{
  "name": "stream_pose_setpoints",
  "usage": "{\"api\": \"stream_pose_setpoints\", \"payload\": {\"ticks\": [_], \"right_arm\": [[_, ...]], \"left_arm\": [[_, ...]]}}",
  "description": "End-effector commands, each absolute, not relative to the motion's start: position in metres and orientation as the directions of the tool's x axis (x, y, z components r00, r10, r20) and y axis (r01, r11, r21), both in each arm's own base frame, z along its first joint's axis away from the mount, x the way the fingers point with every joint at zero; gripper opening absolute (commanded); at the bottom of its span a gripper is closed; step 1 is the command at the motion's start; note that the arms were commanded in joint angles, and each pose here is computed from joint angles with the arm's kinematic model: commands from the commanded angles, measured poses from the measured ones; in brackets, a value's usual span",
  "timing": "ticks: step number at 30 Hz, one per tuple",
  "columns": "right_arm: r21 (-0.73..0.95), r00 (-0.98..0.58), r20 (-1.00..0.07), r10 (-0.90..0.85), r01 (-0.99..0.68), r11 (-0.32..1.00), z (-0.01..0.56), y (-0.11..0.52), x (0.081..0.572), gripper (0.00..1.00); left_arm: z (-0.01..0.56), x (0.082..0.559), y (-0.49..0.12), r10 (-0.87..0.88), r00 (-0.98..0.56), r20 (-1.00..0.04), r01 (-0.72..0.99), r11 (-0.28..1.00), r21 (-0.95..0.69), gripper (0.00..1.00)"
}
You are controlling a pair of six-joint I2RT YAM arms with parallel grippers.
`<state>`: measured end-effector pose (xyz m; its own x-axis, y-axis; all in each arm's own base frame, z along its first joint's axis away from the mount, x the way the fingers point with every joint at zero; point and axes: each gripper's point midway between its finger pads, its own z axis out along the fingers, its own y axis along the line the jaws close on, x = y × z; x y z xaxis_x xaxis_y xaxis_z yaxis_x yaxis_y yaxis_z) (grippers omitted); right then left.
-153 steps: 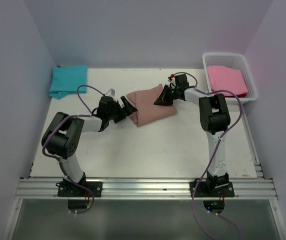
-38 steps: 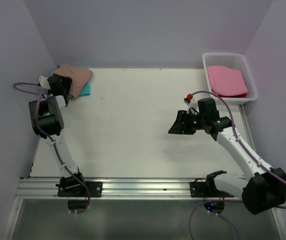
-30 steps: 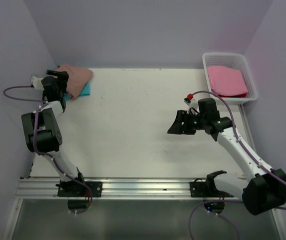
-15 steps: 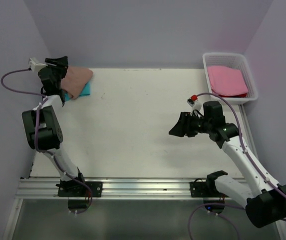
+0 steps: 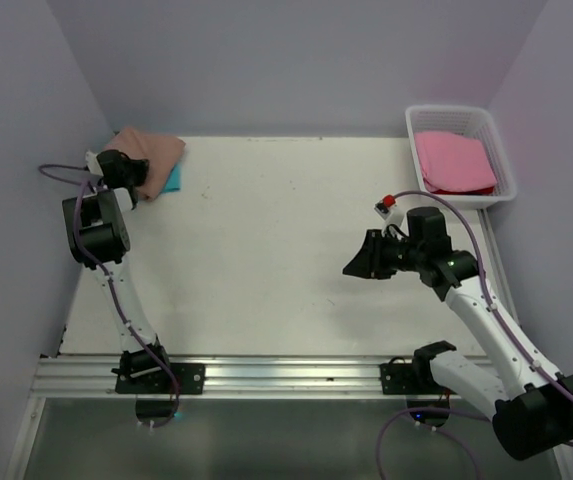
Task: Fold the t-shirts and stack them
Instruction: Put the neatly folded tshirt into the corner of the board with the left arm
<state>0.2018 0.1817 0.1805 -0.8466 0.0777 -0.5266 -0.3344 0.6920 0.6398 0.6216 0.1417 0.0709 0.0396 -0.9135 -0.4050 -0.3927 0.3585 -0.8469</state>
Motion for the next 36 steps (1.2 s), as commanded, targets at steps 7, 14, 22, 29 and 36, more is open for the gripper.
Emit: {"api": "stream_pose_setpoints", "payload": {"ticks": [7, 14, 22, 29, 36], "right_arm": [[0.634, -0.834, -0.548, 0.068, -0.361, 0.683, 0.193, 0.186, 0.209, 0.28], [0.623, -0.816, -0.573, 0.072, -0.377, 0.686, 0.196, 0.183, 0.205, 0.42], [0.564, -0.769, -0.634, 0.088, -0.382, 0.732, 0.209, 0.172, 0.21, 0.69], [0.471, -0.687, -0.715, 0.13, -0.335, 0.816, 0.233, 0.145, 0.211, 0.99], [0.466, -0.682, -0.719, 0.135, -0.329, 0.821, 0.234, 0.142, 0.207, 0.99]], "left_arm": [[-0.036, 0.578, 0.138, -0.991, -0.026, -0.133, -0.627, 0.12, -0.77, 0.0], [0.13, 0.621, 0.137, -0.858, -0.133, -0.496, -0.241, 0.513, -0.824, 0.31], [0.228, 0.559, 0.047, -0.646, -0.302, -0.701, 0.002, 0.735, -0.678, 1.0], [0.26, 0.447, -0.086, -0.457, -0.477, -0.751, 0.258, 0.744, -0.617, 1.0], [0.27, 0.349, -0.171, -0.382, -0.574, -0.724, 0.429, 0.613, -0.663, 1.0]]}}
